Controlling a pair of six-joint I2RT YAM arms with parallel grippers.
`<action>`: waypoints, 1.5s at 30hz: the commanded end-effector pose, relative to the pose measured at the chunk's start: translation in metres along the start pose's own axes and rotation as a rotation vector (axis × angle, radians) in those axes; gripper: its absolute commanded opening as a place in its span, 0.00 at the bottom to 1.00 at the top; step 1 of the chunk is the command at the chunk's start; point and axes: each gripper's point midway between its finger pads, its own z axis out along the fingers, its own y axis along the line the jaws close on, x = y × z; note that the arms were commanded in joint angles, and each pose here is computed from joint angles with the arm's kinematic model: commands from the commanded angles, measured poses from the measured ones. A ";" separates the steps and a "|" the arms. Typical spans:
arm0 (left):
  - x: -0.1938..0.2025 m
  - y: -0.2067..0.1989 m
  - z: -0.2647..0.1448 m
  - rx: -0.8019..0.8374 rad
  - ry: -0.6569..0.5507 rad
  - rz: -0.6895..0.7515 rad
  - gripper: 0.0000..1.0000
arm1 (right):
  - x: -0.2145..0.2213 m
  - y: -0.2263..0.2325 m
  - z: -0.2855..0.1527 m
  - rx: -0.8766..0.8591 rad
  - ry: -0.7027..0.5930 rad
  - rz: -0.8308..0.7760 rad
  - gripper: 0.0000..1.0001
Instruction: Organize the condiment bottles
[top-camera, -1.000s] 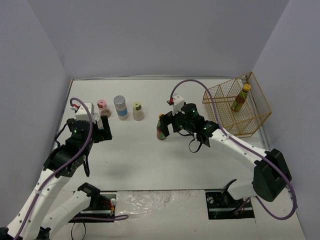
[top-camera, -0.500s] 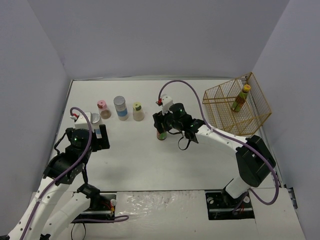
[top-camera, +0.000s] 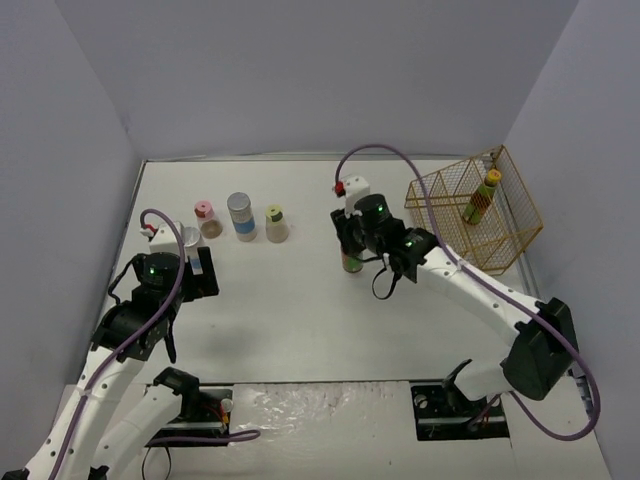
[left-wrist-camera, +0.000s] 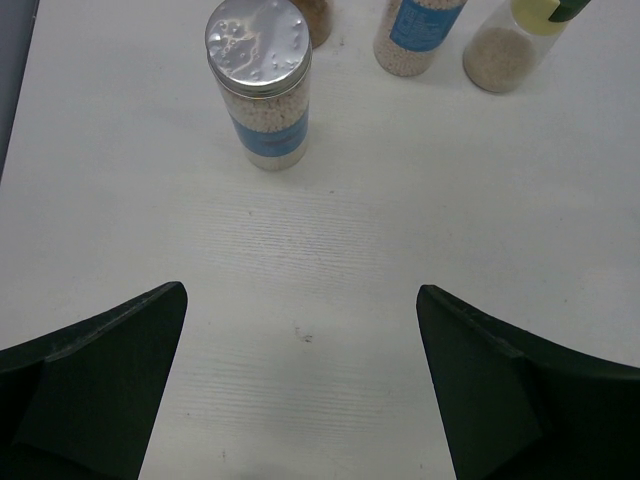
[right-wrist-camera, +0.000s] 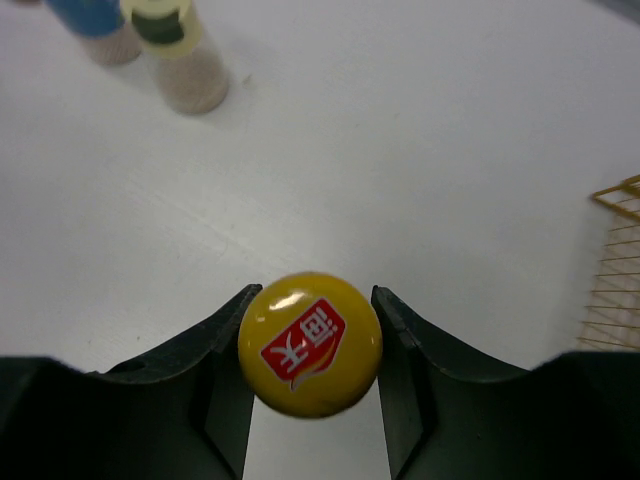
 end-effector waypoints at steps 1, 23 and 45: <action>-0.019 -0.004 0.000 0.019 -0.049 -0.026 0.97 | -0.142 -0.094 -0.105 0.317 -0.381 0.158 0.00; -0.017 -0.001 0.001 0.015 -0.040 -0.018 0.97 | -0.139 -0.362 -0.220 1.041 -0.459 0.460 0.00; -0.016 -0.002 0.003 0.022 -0.035 -0.023 0.97 | -0.037 -0.388 -0.148 1.012 -0.283 0.578 0.00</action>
